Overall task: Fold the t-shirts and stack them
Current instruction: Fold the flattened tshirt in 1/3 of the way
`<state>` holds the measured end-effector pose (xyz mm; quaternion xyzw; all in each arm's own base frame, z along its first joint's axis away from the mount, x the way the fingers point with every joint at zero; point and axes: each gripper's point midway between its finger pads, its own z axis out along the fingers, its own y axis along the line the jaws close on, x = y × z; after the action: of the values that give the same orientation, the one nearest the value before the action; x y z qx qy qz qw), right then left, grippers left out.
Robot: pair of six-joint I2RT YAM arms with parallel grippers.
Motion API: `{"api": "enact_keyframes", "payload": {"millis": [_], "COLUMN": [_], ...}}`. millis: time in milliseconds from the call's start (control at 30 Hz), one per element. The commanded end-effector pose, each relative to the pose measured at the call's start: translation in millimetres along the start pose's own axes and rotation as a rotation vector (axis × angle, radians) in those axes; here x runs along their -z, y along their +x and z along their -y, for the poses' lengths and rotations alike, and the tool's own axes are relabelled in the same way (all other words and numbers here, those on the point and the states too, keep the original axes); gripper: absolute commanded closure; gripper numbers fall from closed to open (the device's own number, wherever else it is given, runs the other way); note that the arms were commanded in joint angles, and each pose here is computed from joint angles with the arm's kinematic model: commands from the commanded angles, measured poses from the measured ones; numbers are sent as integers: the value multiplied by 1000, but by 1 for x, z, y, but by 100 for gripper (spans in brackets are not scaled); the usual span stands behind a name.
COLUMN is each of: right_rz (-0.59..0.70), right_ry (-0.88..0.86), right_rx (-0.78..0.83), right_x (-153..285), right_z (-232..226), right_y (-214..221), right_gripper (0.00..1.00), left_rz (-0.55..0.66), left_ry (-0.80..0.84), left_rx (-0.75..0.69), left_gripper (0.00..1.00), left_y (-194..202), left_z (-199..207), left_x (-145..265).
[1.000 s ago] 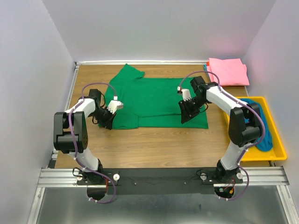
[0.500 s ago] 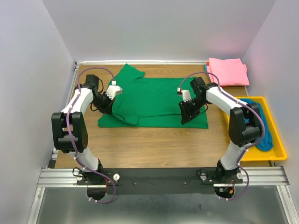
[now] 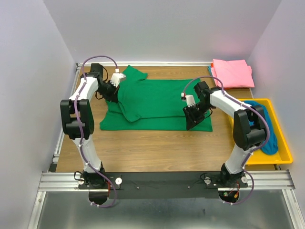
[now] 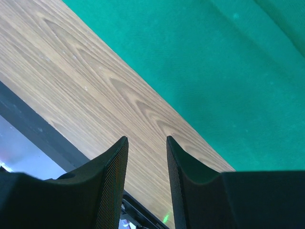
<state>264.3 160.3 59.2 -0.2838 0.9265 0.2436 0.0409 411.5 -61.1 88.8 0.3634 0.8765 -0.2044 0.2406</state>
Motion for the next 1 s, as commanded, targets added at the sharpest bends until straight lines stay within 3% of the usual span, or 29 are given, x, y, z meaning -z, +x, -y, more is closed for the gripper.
{"api": "enact_keyframes", "payload": {"millis": [0,400,633,700,733,800,967], "right_rz": [13,-7,-17,-20,-23,-20,-16], "right_ry": [32,38,73,83,86,90,94], "right_rx": [36,36,33,37,36,38,42], "right_x": [4,-2,-1,0,0,1,3], "right_z": [4,8,13,14,14,14,13], "right_y": [1,6,11,14,15,16,17], "right_gripper": [55,55,56,56,56,55,56], "left_rz": [74,149,136,127,130,171,222], "left_ry": [13,8,-42,-60,-67,-53,-40], "left_rx": [25,66,88,93,97,85,64], "left_gripper": [100,100,100,77,59,45,44], "left_y": [-26,-52,-59,-56,-55,-59,-56], "left_z": [-8,-29,-49,-52,-52,-44,-16], "left_x": [-5,-28,-37,-36,-33,-21,8]}}
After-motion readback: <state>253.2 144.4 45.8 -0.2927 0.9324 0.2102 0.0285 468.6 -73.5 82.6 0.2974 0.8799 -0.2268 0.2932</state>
